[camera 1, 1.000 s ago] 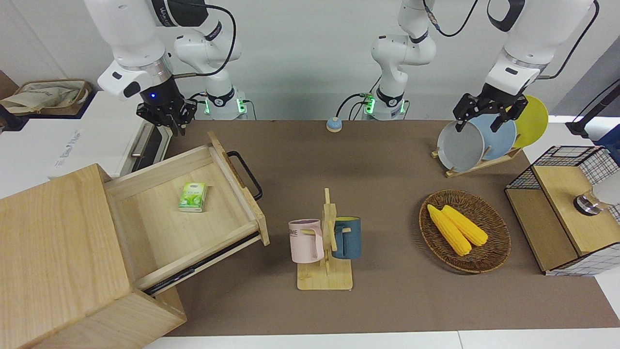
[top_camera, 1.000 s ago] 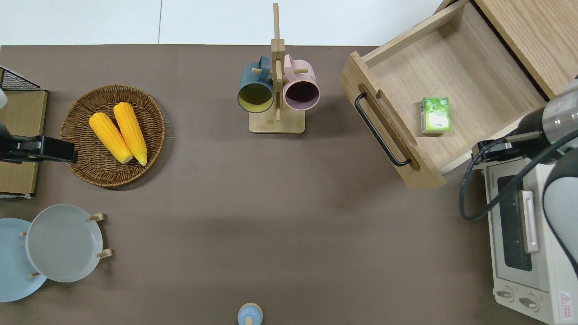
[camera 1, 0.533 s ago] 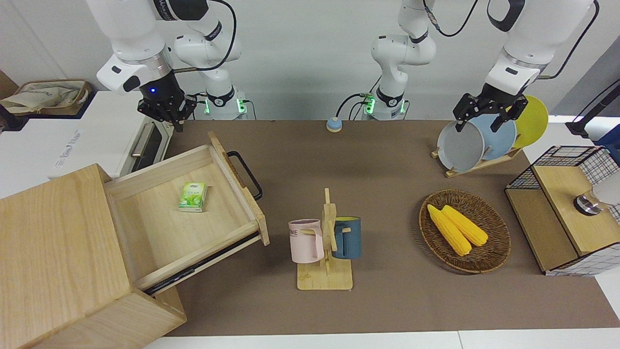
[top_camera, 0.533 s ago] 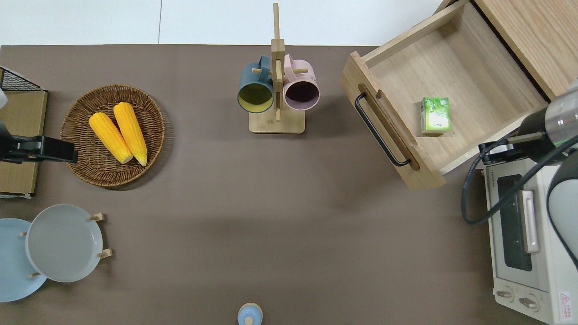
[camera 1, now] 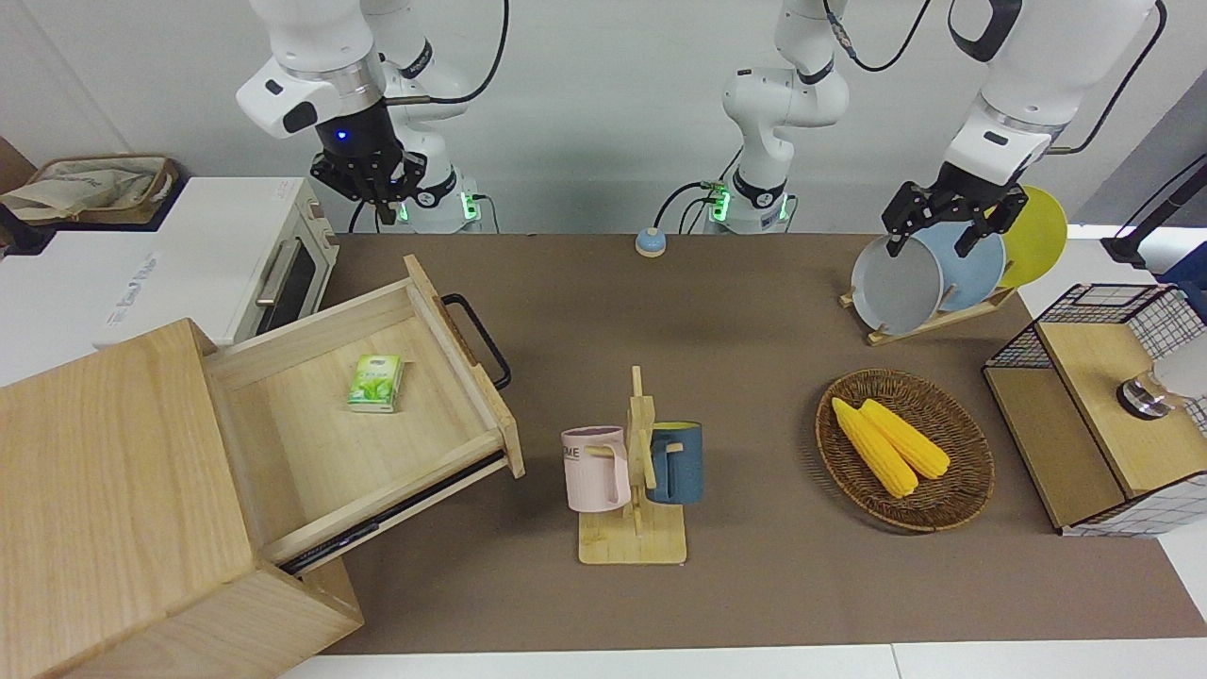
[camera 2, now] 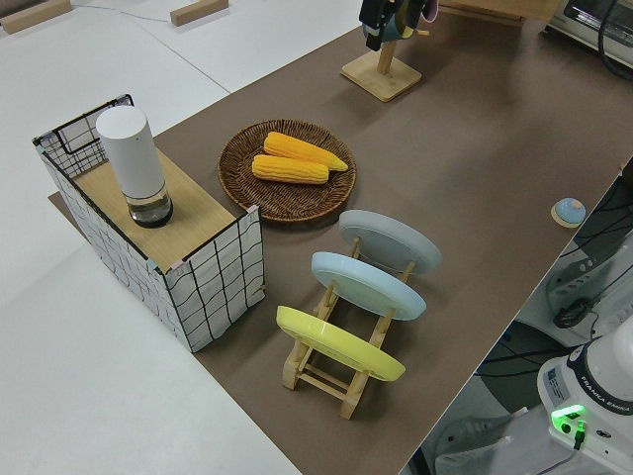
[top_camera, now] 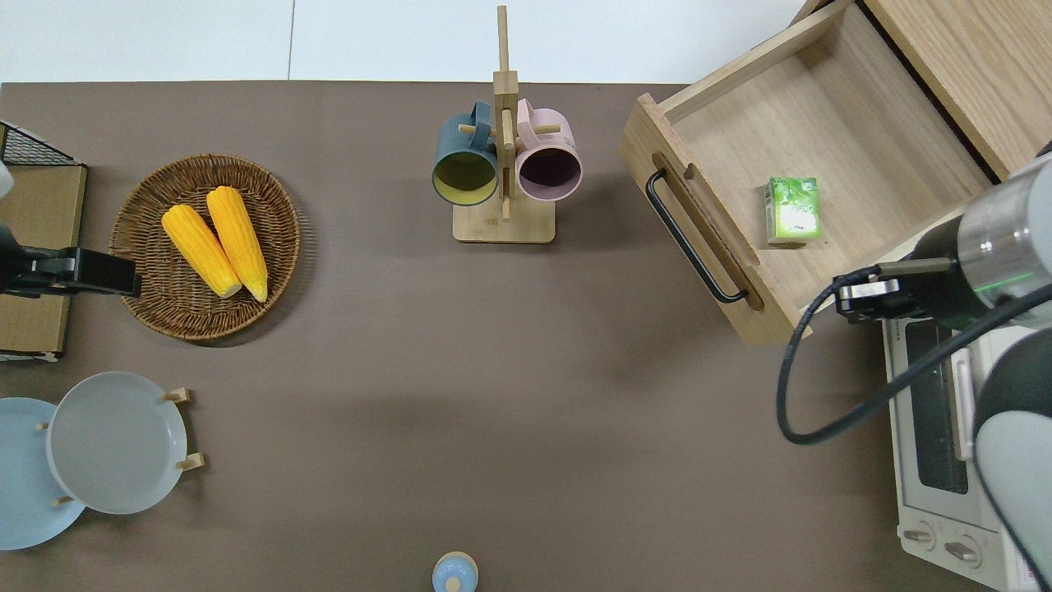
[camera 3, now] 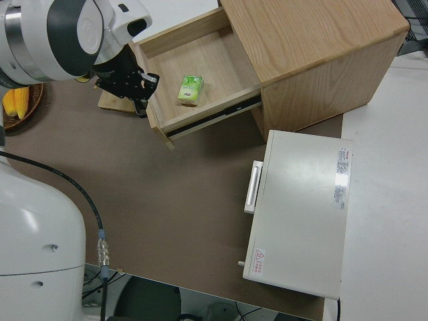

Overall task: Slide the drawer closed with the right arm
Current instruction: 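Swing the right arm up and over toward the open drawer's front, then push the open wooden drawer away from the robot with the right arm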

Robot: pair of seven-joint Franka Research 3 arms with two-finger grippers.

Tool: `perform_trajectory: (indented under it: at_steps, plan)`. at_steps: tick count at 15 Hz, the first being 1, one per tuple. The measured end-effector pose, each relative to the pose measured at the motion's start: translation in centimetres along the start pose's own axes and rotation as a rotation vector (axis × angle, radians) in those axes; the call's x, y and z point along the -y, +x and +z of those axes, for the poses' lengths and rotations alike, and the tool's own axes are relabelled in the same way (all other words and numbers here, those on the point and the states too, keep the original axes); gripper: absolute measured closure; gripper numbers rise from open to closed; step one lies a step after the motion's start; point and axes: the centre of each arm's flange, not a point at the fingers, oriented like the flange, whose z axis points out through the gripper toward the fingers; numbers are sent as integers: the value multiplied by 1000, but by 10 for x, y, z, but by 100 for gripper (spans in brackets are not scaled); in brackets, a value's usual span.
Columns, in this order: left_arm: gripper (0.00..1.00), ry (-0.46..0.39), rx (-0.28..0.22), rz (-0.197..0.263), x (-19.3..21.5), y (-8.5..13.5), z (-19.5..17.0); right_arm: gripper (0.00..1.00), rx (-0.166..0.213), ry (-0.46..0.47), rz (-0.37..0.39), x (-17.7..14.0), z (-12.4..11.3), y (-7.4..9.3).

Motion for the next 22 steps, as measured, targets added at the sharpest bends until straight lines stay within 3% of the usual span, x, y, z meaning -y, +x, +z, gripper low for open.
perform_trajectory:
  at_steps: [6,9,13,18,22]
  plan:
    - [0,0,0,0,0,0,0,99,-30,67,253,100,-4,-20]
    - [0,0,0,0,0,0,0,99,-20,74,390,160,38,-5]
    - [0,0,0,0,0,0,0,99,17,50,579,216,101,12]
    - [0,0,0,0,0,0,0,99,40,16,795,223,145,33]
    - [0,0,0,0,0,0,0,99,32,21,876,200,154,54]
